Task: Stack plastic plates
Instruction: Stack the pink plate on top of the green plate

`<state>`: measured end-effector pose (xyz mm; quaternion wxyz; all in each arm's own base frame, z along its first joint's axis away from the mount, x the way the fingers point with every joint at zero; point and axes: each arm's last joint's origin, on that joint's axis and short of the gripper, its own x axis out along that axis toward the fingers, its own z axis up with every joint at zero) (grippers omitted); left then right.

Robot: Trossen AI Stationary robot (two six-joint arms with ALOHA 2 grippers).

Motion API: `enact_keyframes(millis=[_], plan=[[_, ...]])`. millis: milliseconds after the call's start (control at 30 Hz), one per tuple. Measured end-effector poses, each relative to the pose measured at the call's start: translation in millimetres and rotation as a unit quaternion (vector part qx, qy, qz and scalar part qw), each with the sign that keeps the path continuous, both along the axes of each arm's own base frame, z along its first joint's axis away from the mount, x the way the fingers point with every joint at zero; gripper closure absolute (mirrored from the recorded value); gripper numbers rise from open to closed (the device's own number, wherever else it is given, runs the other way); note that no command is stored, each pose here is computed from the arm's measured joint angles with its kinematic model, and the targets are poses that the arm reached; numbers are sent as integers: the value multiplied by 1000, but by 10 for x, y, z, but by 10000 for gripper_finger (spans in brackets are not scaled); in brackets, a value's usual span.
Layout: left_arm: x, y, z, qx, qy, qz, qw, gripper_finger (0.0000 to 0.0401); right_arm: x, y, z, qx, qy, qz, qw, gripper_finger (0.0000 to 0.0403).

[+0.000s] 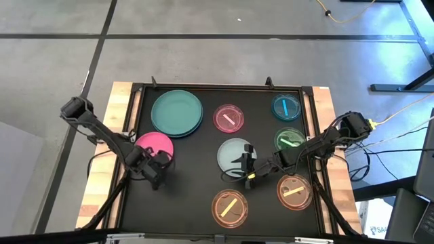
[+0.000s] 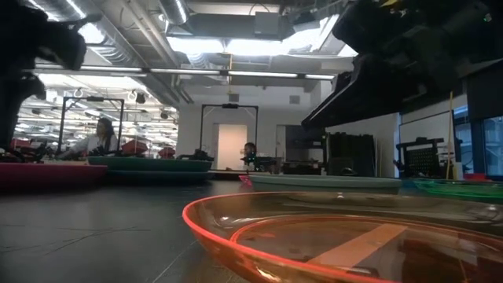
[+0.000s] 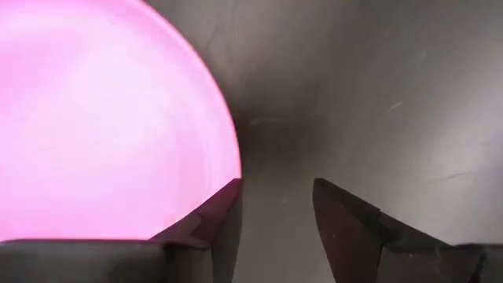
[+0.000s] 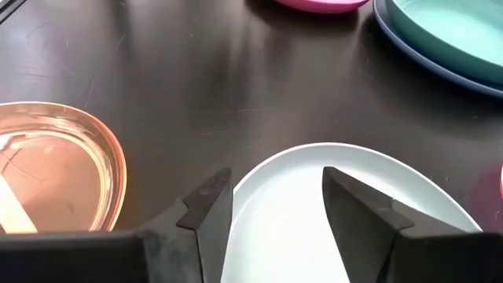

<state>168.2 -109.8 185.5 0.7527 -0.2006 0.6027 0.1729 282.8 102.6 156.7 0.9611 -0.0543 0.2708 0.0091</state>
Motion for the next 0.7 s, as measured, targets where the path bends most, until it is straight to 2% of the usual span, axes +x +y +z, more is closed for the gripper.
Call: enact_keyframes(millis=[467,567,700], plan=[[-48,64,-370,45,79,3,996,254,1,0,-1,0,0,0,1000,214],[-42,62,-413,55,87,-18,995,271,3,-7,-14,-9,0,-11,1000,214],[-27,46,-430,52,90,-37,994,315,8,-6,-30,-10,1,-13,1000,214]])
